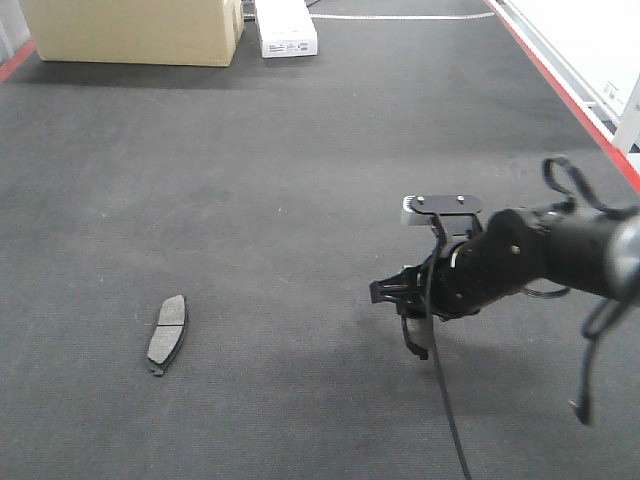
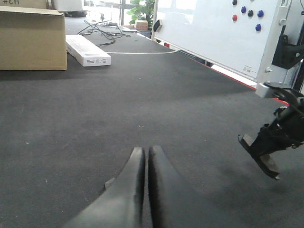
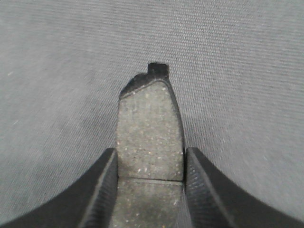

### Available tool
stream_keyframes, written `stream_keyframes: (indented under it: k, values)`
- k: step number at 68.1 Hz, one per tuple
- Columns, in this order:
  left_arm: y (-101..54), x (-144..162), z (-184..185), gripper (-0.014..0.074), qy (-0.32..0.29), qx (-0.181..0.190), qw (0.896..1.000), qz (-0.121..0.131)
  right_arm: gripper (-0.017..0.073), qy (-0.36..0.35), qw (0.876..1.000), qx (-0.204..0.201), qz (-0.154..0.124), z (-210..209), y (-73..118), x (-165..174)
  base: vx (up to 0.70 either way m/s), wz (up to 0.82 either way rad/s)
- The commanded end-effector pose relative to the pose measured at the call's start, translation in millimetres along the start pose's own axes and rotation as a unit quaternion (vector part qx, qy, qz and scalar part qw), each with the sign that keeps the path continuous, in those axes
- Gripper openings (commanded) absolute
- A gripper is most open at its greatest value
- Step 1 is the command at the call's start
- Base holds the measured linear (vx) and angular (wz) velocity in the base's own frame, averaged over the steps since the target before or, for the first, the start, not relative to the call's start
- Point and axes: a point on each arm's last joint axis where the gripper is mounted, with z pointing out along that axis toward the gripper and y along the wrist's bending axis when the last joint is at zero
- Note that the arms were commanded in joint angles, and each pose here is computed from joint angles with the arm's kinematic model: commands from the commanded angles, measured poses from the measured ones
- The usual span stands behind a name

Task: Move and align brake pads A on conveyor
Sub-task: 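Lower the right gripper onto the belt beside the first pad and release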

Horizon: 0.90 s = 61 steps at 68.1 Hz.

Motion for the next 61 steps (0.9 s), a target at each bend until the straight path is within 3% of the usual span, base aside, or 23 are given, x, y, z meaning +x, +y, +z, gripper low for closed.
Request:
stream_keyframes:
  k: [1,20,40,51,61]
  values:
    - [-0.4,-14,-2,-0.0007,-0.042,-0.003,0.999,-0.002,0.0042,-0.045,0.999,-0.009,0.001,-12,3.7,-19,0.0,0.0]
    - [-0.4,-14,-2,-0.0007,-0.042,-0.003,0.999,-0.002,0.0066,-0.035,0.999,-0.006,0.003,1,2.9,-17,0.0,0.0]
    - [-0.4,-14,-2,-0.0007,-0.042,-0.003,0.999,-0.002,0.0232,-0.045,0.999,-0.008,0.004,1,3.2,-19,0.0,0.0]
    - [-0.4,-14,-2,-0.0007,-0.042,-0.003,0.999,-0.002,0.0327,-0.051,0.998,-0.01,0.034,1,3.4,-21,0.0,0.0]
    - [-0.4,-14,-2,-0.0007,-0.042,-0.003,0.999,-0.002,0.0362,-0.052,0.998,-0.01,0.034,1,3.3,-21,0.0,0.0]
